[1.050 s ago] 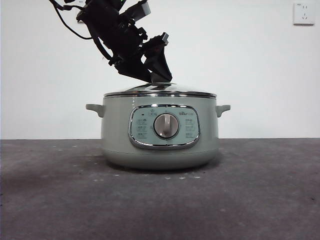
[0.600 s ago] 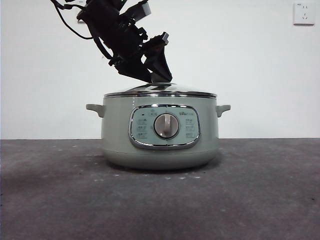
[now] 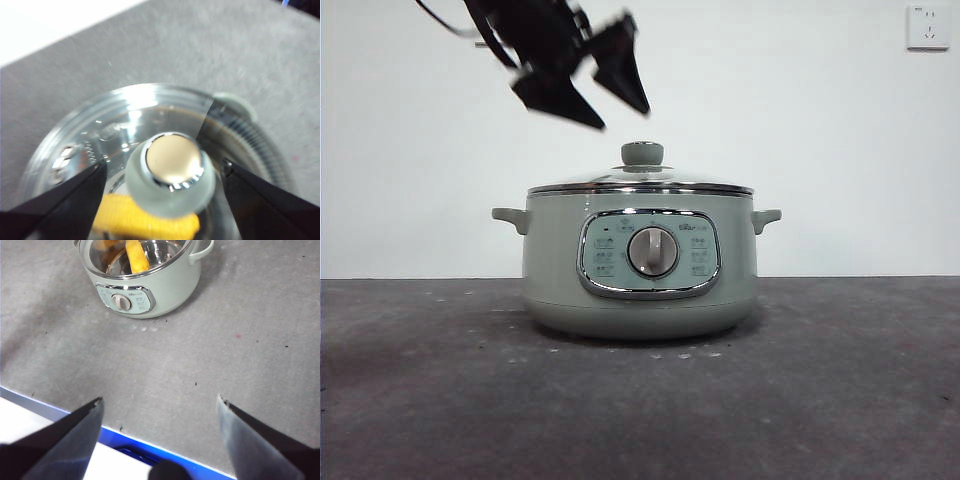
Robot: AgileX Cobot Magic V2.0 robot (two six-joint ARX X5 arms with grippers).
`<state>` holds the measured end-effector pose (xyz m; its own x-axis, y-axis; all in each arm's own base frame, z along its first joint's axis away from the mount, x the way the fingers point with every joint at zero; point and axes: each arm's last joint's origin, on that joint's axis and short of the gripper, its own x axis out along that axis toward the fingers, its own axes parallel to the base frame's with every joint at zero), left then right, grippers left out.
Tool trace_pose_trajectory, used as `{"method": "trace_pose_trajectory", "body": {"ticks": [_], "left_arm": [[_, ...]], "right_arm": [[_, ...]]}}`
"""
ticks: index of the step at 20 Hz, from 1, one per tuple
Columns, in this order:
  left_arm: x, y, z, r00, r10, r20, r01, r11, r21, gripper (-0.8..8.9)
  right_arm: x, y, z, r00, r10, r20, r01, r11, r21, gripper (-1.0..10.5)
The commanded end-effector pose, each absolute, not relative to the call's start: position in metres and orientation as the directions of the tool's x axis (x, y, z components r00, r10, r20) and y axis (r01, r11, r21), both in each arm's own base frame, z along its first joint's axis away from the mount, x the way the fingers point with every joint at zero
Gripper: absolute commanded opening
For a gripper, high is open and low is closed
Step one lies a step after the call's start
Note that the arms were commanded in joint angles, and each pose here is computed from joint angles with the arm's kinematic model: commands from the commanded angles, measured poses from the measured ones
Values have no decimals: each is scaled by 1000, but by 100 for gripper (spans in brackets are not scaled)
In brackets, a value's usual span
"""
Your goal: Pick up the corn,open the lid,put the corn in the pot,close the lid
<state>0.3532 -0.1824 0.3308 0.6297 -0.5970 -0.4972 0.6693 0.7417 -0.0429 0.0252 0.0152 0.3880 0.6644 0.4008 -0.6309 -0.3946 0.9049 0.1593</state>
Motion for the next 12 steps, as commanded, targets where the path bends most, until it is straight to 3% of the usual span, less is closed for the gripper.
{"method": "trace_pose_trajectory", "body": {"ticks": [1,7,12], "left_arm": [[330,-170,358,632,-597,-494,661,748,-57,384],[233,-124,421,602,-594,-534,647,755,-111,382],[168,-92,444,595,-591,-545,646,755,-113,381]], "right_arm": [[24,15,384,648,390,-655,-384,909,162,380],[24,15,384,647,390,-655,-391,907,153,380],[24,15,384,647,390,-655,-392,907,153,380]]}}
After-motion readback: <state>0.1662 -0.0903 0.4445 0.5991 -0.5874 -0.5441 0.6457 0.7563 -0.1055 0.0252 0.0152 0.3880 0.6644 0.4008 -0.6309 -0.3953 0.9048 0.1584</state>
